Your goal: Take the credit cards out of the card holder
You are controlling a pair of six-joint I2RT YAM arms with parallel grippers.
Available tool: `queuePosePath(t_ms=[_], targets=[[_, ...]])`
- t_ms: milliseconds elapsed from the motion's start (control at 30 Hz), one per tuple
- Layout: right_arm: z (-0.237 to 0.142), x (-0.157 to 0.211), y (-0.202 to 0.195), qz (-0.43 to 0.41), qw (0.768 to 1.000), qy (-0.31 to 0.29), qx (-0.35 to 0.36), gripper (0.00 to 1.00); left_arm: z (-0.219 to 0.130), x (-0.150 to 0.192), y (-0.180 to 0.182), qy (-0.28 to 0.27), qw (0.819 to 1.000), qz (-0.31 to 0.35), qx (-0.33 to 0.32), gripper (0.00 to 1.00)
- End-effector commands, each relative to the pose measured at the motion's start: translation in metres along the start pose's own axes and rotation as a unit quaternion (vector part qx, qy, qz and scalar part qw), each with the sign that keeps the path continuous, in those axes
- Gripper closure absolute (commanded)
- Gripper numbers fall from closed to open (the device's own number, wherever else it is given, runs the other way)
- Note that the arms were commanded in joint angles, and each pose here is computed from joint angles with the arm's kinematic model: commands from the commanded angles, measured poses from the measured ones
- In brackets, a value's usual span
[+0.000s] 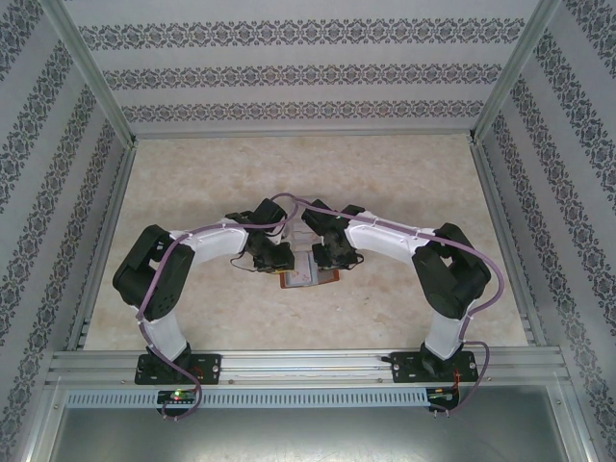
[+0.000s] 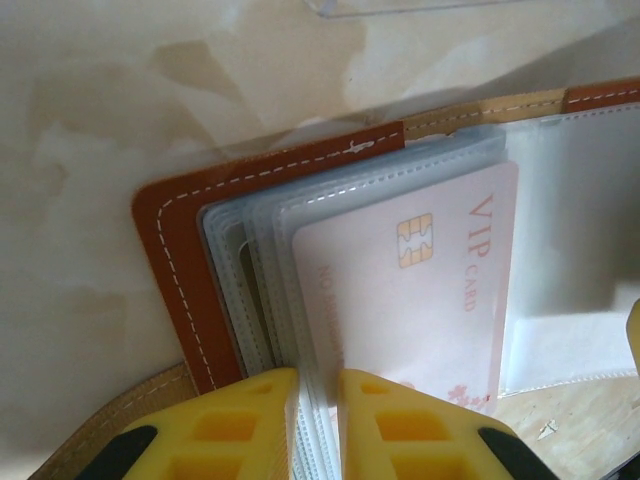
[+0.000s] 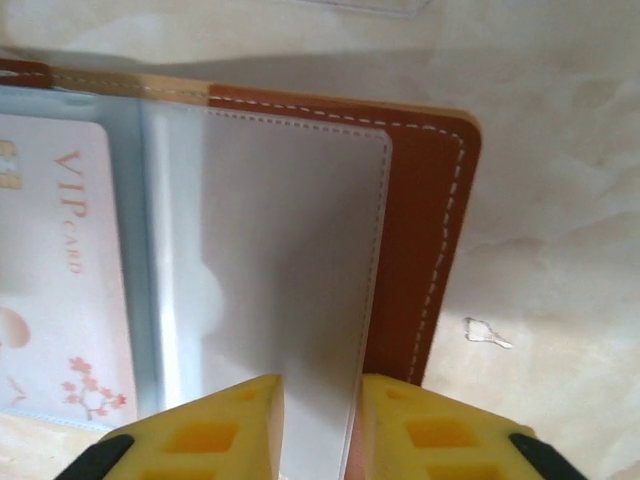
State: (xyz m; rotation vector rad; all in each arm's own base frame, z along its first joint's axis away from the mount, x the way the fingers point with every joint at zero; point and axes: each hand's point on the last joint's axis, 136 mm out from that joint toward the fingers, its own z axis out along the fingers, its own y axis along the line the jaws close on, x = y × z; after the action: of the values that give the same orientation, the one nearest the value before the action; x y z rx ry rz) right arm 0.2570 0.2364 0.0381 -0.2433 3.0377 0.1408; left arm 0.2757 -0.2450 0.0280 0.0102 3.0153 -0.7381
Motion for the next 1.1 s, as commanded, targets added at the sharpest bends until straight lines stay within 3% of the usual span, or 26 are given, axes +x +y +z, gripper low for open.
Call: queuePosePath(t_ms=[0, 300, 633, 1067], targets=[[0.008, 0.010, -0.024, -0.001, 0.999, 0.016, 0.052, 0.71, 0.008, 0.012, 0.013, 0.022, 0.999, 0.002, -0.029, 0.81], [0.002, 0.014, -0.035, -0.001, 0.997, 0.015, 0.079, 0.69, 0.006, 0.010, 0.010, 0.018, 1.000, 0.002, -0.025, 0.81], [-0.024, 0.006, -0.016, 0.000, 1.000, -0.011, 0.026, 0.69, 0.004, 0.010, 0.007, 0.015, 1.000, 0.003, -0.018, 0.81], [-0.037, -0.015, 0.058, 0.025, 0.982, -0.027, -0.183, 0.75, 0.006, 0.011, 0.007, 0.016, 1.000, 0.002, -0.013, 0.82]])
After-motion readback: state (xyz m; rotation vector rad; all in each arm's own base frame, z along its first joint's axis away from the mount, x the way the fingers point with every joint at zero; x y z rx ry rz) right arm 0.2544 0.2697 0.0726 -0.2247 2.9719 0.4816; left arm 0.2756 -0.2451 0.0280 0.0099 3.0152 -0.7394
